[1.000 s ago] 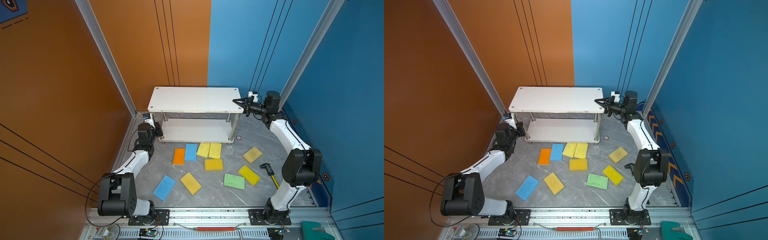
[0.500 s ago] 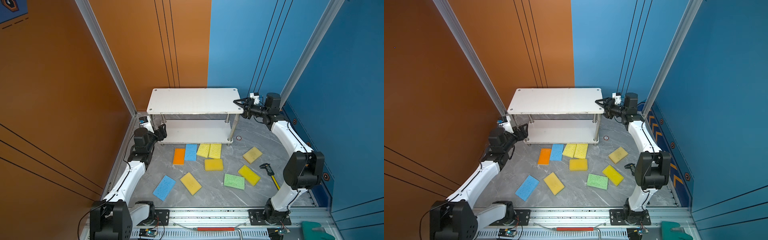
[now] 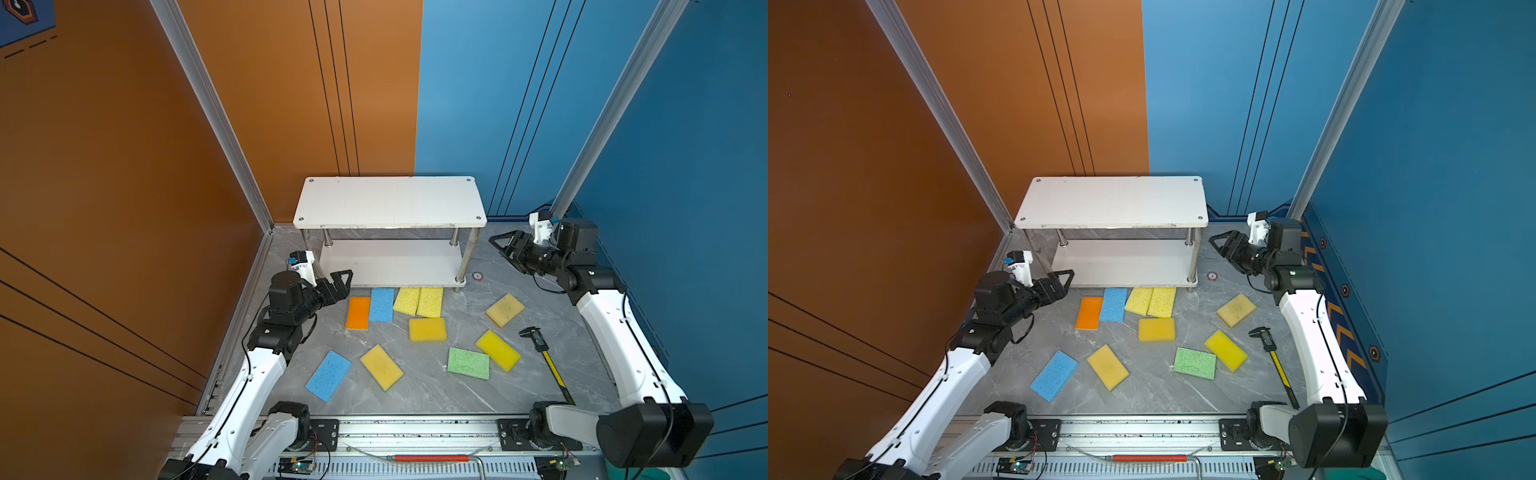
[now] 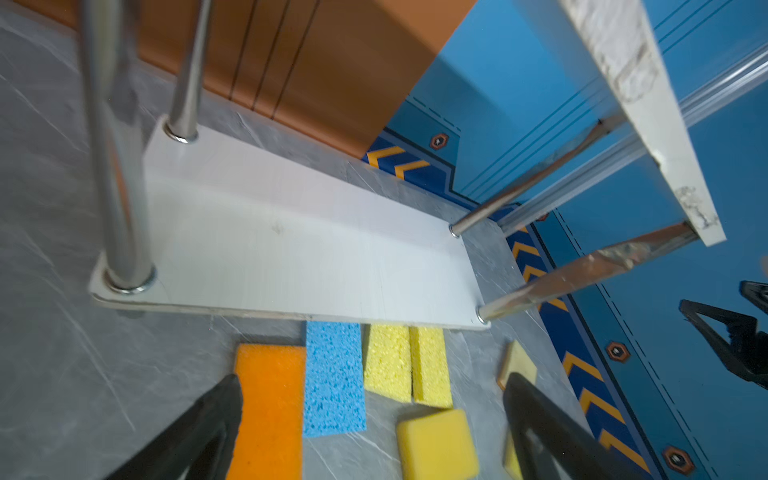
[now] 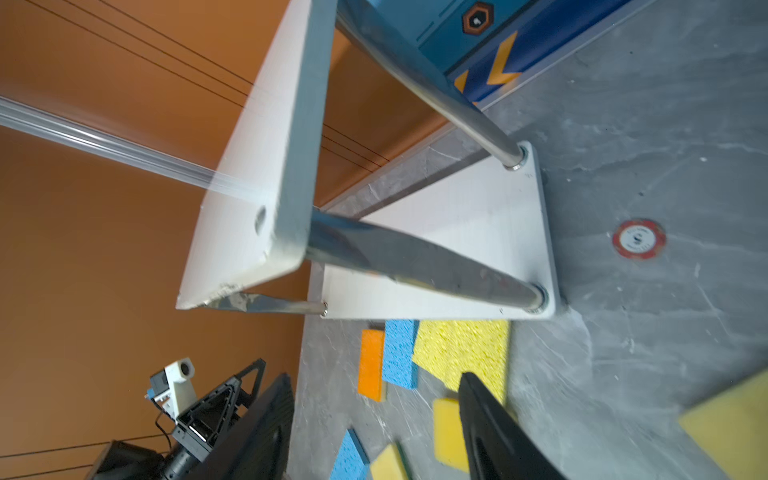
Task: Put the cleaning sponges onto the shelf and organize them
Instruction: 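Release the shelf and lower both grippers toward the sponges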
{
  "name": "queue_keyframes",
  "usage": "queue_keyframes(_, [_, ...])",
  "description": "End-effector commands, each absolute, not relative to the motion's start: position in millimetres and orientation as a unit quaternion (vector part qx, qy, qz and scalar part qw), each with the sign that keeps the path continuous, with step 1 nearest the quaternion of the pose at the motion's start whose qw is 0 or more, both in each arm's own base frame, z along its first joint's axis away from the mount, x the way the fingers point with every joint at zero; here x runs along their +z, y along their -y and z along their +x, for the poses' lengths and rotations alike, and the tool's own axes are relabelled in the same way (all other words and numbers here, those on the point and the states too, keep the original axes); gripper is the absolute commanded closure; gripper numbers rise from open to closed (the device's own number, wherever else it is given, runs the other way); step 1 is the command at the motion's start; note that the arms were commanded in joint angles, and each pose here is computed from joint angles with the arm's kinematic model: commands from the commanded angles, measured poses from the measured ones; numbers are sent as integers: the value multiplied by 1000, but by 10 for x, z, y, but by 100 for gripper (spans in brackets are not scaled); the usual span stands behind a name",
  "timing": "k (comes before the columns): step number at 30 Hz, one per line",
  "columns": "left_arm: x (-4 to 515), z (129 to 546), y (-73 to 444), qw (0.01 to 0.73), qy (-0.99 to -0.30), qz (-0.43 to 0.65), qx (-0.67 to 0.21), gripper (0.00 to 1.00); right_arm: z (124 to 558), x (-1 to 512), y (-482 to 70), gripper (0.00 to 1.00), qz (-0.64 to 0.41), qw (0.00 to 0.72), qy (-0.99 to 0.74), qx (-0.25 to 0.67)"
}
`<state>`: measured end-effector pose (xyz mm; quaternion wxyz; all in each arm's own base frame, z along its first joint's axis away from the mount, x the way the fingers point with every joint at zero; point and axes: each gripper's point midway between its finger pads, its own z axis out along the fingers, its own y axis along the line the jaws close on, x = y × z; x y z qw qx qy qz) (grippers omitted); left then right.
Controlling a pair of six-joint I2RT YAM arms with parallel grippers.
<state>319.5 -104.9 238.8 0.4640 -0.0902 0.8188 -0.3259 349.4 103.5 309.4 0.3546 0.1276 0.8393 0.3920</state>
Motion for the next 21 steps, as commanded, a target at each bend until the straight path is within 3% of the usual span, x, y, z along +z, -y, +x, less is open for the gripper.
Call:
queue_keyframes(1, [2047,2963,1402,369,-839,-95,-389,2,2951,2349,-1061,35,101,273,-912,290])
queue_keyframes(8, [1729,2787,1639,325,-846,-103,-411,2,2426,1597,-1489,36,5,181,-957,228])
queue_keyframes(15, [1533,2663,1758,291,-857,-85,-416,2,2457,1097,-2024,40,-37,120,-961,245])
queue_keyframes(21, [1461,2645,1766,281,-862,-81,-414,2,2576,805,-2153,45,-36,108,-965,238])
